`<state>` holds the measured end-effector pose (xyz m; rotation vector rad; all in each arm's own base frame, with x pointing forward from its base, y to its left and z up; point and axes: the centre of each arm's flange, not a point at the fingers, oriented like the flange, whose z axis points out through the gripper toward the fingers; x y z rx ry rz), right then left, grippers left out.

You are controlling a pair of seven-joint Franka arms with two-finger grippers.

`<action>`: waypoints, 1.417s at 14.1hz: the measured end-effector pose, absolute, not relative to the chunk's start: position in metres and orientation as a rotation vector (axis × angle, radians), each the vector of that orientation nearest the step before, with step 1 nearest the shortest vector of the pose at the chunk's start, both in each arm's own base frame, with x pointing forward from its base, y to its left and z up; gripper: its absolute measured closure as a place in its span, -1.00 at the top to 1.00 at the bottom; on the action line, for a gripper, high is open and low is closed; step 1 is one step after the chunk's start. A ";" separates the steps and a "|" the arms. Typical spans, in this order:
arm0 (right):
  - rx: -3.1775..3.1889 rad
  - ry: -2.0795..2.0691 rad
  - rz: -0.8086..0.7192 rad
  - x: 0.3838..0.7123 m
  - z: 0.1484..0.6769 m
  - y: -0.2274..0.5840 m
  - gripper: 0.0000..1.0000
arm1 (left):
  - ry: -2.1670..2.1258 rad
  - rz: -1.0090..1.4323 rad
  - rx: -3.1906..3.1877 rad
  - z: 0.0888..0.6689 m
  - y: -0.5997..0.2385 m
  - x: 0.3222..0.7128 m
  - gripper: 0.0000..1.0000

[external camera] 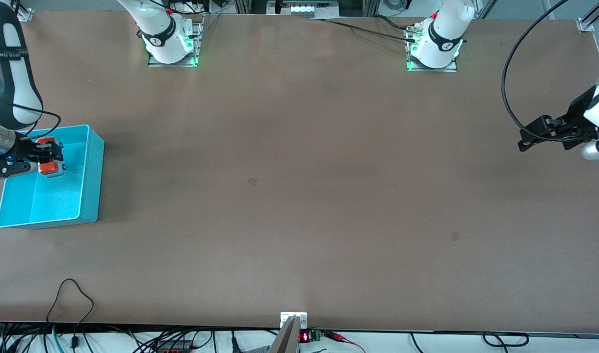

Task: Wind up bus and store in blue box
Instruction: 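Lift the bus with the right gripper and carry it into the box, then open the right gripper to drop the bus in the box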

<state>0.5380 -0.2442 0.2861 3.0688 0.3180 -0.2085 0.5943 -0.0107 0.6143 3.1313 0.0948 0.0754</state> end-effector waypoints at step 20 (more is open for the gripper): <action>3.050 0.341 -0.128 0.604 0.335 -0.226 1.00 | 0.089 -0.131 3.134 0.602 0.003 0.580 1.00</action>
